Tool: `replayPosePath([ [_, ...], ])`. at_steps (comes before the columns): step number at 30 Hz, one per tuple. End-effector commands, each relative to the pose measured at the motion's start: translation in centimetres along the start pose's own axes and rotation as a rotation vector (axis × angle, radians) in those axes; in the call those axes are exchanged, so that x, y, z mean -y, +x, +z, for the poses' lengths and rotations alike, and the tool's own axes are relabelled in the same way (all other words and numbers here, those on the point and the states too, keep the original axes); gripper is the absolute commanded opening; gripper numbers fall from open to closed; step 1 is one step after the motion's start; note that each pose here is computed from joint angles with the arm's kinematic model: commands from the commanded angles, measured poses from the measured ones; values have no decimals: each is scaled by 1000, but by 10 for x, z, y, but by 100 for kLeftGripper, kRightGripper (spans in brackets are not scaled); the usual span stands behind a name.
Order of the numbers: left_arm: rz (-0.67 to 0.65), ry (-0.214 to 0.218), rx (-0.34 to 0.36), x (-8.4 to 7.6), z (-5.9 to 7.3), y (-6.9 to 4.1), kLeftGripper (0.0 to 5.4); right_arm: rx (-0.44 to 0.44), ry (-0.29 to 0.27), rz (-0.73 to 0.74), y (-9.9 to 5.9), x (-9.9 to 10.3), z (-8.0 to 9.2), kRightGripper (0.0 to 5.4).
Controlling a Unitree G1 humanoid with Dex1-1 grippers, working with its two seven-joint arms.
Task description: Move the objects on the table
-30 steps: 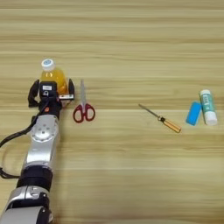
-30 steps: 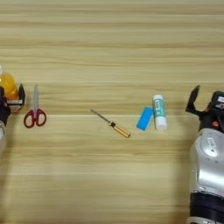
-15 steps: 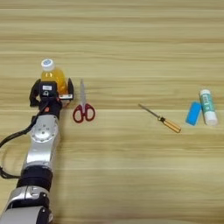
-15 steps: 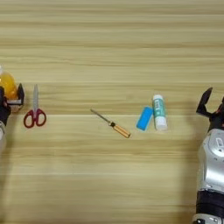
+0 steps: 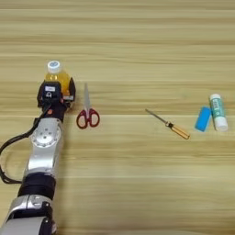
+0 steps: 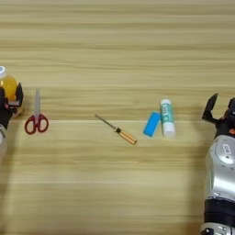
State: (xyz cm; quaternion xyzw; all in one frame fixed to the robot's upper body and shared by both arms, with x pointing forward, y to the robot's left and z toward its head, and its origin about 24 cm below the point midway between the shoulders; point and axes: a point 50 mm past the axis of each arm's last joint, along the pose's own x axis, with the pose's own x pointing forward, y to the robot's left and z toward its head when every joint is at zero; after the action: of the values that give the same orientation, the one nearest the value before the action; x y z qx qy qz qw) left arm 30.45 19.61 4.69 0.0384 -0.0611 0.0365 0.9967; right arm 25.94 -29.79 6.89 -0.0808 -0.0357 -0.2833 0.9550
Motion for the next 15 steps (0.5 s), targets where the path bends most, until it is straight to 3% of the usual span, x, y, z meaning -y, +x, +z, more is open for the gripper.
replayPosePath([
  [1,-50,-17,115,10,29,10,336,18,3,8,4,-3,4,540],
  [6,-96,-42,164,21,44,12,336,16,3,17,3,-5,3,540],
  [12,-148,-60,174,36,51,13,336,13,3,25,3,-7,3,540],
  [15,-225,-73,166,52,52,12,336,12,4,29,3,-8,2,540],
])
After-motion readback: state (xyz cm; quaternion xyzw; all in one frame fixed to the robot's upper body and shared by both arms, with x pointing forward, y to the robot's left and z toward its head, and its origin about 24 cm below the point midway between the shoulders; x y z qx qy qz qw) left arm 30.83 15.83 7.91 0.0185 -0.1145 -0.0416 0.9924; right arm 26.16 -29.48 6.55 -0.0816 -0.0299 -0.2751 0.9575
